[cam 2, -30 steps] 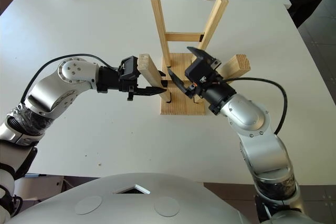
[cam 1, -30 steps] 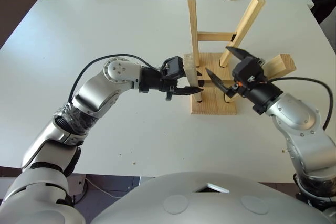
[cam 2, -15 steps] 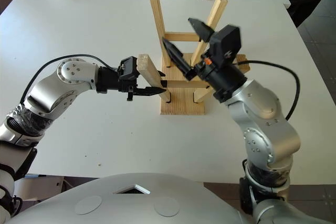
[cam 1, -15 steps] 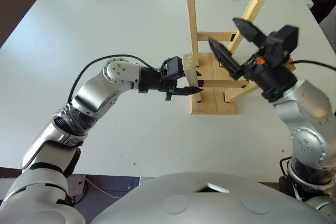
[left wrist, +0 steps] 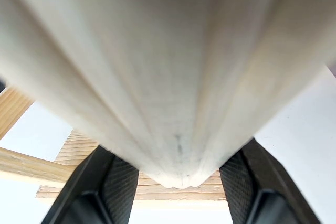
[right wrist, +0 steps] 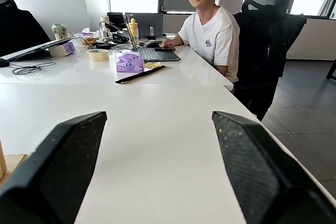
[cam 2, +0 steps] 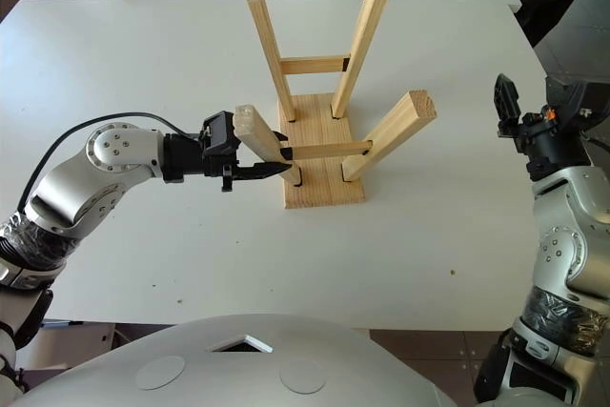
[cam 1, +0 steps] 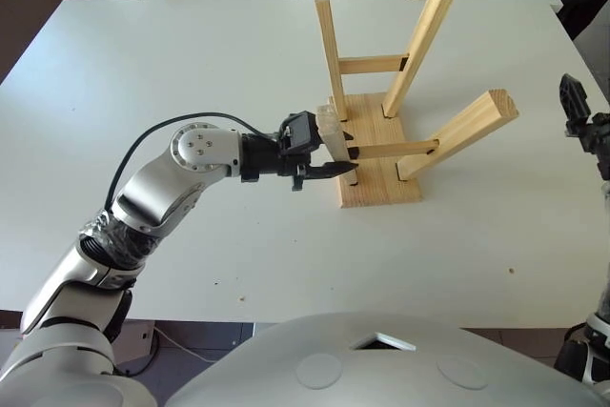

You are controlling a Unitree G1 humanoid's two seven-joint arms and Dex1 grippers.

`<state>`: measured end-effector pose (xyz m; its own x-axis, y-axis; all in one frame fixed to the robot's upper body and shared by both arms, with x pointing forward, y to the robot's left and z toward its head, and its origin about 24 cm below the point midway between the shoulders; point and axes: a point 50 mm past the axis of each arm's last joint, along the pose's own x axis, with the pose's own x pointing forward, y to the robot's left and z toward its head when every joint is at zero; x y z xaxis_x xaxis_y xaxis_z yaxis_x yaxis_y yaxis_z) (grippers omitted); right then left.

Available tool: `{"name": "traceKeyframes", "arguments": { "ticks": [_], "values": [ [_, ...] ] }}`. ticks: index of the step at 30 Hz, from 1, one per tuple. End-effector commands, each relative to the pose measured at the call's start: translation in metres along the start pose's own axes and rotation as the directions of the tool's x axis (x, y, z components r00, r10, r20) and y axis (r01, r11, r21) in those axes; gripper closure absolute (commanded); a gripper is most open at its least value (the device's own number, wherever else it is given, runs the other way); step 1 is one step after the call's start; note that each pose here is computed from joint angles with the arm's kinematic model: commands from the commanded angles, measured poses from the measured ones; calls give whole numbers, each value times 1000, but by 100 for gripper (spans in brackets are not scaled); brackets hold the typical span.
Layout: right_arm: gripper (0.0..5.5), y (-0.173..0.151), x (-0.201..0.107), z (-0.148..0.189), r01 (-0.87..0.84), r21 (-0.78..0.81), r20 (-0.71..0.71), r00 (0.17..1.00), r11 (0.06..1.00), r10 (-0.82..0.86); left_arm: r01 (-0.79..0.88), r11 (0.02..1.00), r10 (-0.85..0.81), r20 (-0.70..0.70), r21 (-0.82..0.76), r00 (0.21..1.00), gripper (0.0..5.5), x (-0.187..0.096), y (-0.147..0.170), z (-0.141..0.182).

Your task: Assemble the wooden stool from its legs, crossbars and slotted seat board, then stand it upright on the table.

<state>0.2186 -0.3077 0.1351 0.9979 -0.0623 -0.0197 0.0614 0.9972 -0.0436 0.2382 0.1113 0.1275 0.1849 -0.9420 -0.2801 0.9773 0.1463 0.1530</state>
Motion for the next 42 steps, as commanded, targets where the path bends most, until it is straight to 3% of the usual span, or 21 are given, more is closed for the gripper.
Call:
{"name": "traceKeyframes", "arguments": {
  "ticks": [1, 3, 5, 9, 12, 19, 24, 30, 35, 39, 42],
  "values": [
    [247, 19, 3, 3, -56, -52, 40, 997, 997, 58, -77, 962, -49, -445, -261, 894, 344, -29, -23, -85],
    [271, 40, 3, 7, -123, -55, 60, 990, 991, 127, -74, 962, -52, -447, -261, 893, 344, -29, -23, -86],
    [303, 82, 0, 13, -267, -39, 86, 959, 963, 270, -59, 964, -66, -450, -258, 891, 344, -27, -22, -85],
    [366, 169, -24, 36, -589, -88, 154, 789, 803, 595, -3, 971, -108, -450, -238, 886, 344, -15, -17, -81],
    [395, 189, -29, 45, -651, -117, 172, 731, 750, 660, 31, 976, -129, -452, -217, 882, 344, -8, -11, -77],
    [456, 176, -11, 32, -555, -138, 98, 817, 821, 568, 46, 976, -140, -450, -214, 882, 344, -5, -8, -77],
    [495, 147, -1, 24, -439, -156, 63, 890, 885, 452, 10, 969, -126, -463, -246, 877, 344, -16, -16, -88],
    [495, 66, 19, 24, -139, -263, 26, 988, 955, 151, -27, 963, -104, -462, -268, 881, 344, -23, -22, -92],
    [495, 20, 29, 22, 24, -298, 5, 1000, 954, -24, -47, 961, -85, -457, -272, 885, 344, -22, -23, -92],
    [495, 19, 32, 3, 46, -254, -63, 996, 966, -64, -48, 962, -83, -454, -269, 887, 344, -21, -22, -91],
    [495, 64, 34, -8, -86, -154, -98, 993, 984, 71, -43, 963, -86, -454, -267, 887, 344, -20, -21, -90]
  ]
}}
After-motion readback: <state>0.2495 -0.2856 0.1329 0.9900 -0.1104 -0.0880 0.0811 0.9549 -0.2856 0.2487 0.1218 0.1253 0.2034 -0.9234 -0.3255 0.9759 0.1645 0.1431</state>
